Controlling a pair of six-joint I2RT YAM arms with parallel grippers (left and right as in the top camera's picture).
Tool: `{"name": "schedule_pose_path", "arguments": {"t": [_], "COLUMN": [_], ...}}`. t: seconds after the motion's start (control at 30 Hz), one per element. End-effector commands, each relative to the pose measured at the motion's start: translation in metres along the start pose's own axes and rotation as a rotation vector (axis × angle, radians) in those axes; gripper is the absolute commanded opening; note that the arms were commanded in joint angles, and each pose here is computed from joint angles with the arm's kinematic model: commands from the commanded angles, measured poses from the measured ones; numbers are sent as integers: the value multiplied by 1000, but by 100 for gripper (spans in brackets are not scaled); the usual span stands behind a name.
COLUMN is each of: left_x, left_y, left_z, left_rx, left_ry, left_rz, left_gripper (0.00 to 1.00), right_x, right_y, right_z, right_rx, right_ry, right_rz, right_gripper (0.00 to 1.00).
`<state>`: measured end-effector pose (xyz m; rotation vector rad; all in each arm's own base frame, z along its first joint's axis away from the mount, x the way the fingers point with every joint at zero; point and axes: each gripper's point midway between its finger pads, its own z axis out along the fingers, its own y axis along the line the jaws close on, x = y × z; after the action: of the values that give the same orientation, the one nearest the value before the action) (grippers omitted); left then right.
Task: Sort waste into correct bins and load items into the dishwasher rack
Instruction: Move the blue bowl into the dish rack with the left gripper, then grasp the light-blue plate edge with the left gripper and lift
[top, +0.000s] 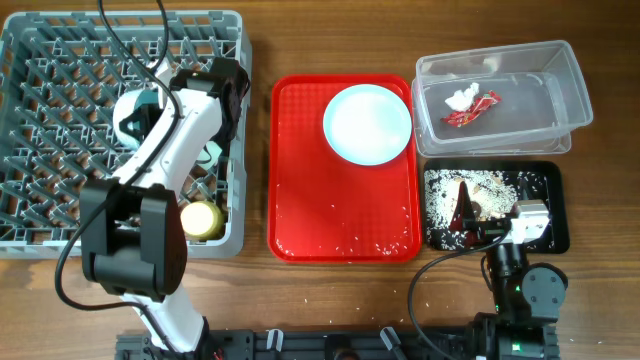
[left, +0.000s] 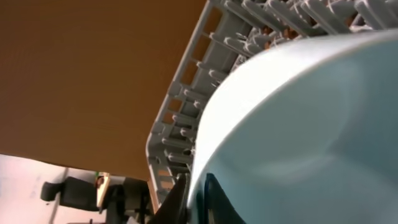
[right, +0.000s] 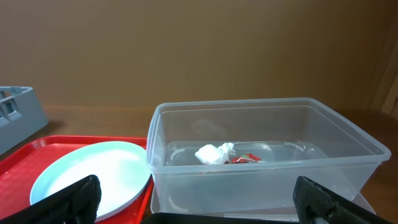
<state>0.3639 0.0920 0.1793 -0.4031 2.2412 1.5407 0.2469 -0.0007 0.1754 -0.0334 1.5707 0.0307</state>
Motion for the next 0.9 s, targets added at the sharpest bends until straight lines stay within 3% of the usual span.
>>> {"name": "schedule_pose_path", "arguments": {"t": [0.0, 0.2, 0.27, 0.3, 0.37, 0.47, 0.57, 0.6, 0.63, 0.77, 0.87], "left_x": [16, 26, 27, 28, 25, 5, -6, -6, -5, -7, -6], "left_y": [-22, -34, -32, -29, -16, 19, 24, 13, -3, -39, -97], "left_z": [1, -6, -8, -9, -13, -30, -72, -97, -126, -184, -266], "left_rx": [97, 167, 166, 164, 162, 221, 557, 734, 897, 1020, 1309], "left_ry": [80, 127, 125, 127, 129, 111, 181, 222, 256, 166, 110], "left_rz": [21, 51, 66, 74, 39, -129, -319, -353, -347, -239, -97], "left_gripper": [20, 26, 48, 50, 66, 84, 90, 89, 86, 84, 84], "right_x": [-2, -2, -2, -2, -2, -2, -2, -2, -2, -2, -2], "right_y": [2, 2, 2, 2, 2, 2, 2, 2, 2, 2, 2], "right_z": [0, 0, 0, 0, 0, 0, 0, 0, 0, 0, 0], "right_rx": [-14, -14, -14, -14, -14, -14, -14, -14, -14, -14, -14], "right_ry": [-10, -10, -10, -10, -9, -10, -10, -9, -9, -10, -9], "right_rz": [3, 2, 2, 3, 3, 2, 2, 2, 2, 3, 3], "right_gripper": [100, 100, 100, 100, 100, 100, 100, 100, 100, 100, 100]}}
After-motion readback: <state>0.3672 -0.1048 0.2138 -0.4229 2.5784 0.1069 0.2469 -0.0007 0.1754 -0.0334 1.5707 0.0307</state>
